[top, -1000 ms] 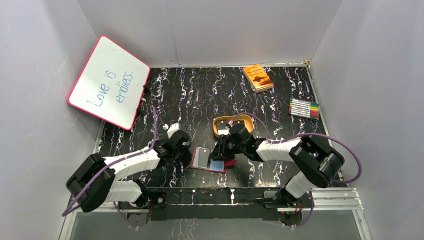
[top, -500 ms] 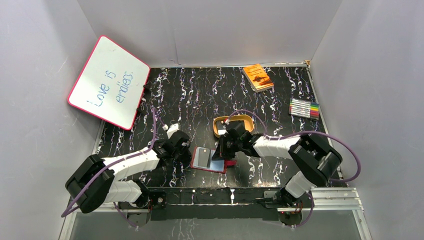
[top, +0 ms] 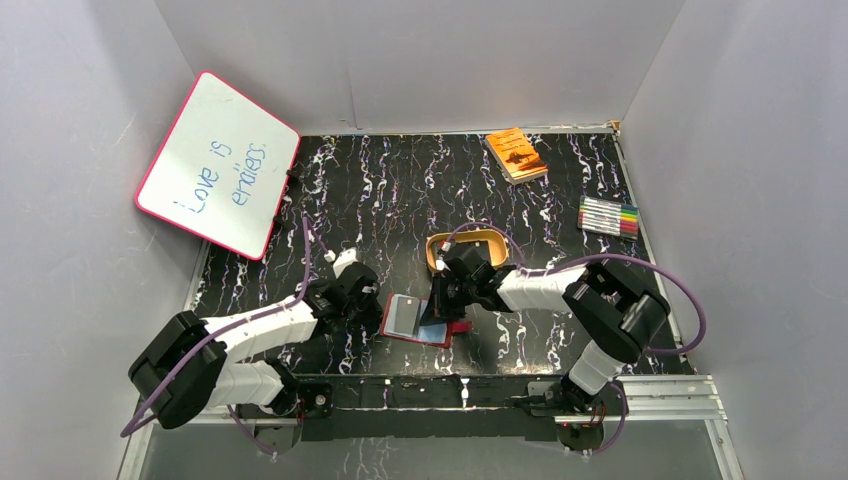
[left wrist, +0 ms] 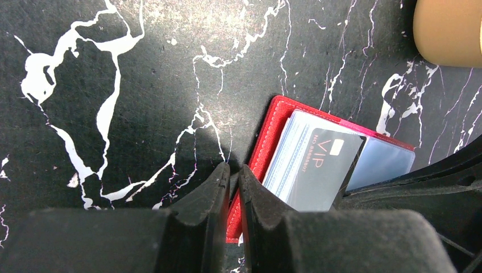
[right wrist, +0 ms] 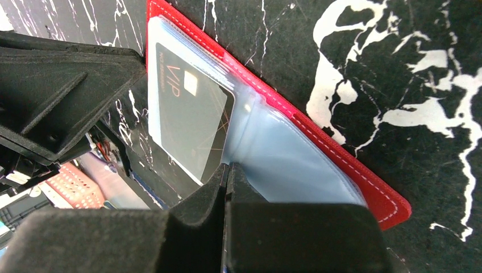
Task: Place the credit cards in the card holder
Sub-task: Insert the credit card into the card holder.
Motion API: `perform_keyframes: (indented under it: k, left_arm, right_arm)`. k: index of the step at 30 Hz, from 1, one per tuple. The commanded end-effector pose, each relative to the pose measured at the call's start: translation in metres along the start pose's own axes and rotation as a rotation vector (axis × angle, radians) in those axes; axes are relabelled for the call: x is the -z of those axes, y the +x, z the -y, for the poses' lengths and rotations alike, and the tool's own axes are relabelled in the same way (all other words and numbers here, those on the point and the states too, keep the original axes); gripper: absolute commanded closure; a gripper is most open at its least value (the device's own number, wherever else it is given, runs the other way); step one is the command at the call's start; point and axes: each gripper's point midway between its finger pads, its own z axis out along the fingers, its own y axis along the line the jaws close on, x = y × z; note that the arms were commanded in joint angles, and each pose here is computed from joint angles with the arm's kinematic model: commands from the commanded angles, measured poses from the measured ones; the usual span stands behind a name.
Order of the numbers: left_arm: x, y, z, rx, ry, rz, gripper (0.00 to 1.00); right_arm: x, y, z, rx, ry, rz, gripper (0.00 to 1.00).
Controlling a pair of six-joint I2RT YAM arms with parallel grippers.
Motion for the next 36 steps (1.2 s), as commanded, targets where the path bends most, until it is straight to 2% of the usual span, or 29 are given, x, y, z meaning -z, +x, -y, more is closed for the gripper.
perform_keyframes:
  k: [1,16,21,27,30,32,34,36]
  left_arm:
    - [0.002,0.038,-0.041,-0.04,-0.118,-0.137,0.88]
    - [0.001,0.043,-0.038,-0.025,-0.094,-0.152,0.9]
    - [0.006,0.037,-0.042,-0.022,-0.115,-0.124,0.9]
    - [0.015,0.027,-0.046,-0.013,-0.126,-0.075,0.84]
    - [0.017,0.024,-0.045,-0.007,-0.12,-0.061,0.8]
    - [0.019,0.023,-0.045,-0.004,-0.119,-0.057,0.77]
    - [0.021,0.021,-0.045,0.005,-0.117,-0.047,0.73]
    - [0.024,0.019,-0.044,0.013,-0.112,-0.035,0.64]
  right_arm:
    - [-0.002,-0.007,-0.018,0.041,-0.038,0.012,0.94]
    - [-0.007,-0.006,-0.034,0.069,-0.075,-0.005,0.95]
    - [0.005,-0.007,-0.027,0.084,-0.023,0.022,0.92]
    - [0.036,-0.009,-0.02,0.138,0.063,0.073,0.74]
    - [0.052,-0.016,-0.016,0.155,0.106,0.125,0.62]
    - [0.059,-0.017,-0.006,0.14,0.131,0.156,0.5]
    - [0.063,-0.015,0.003,0.106,0.13,0.172,0.43]
    - [0.065,-0.01,0.011,0.064,0.125,0.174,0.4]
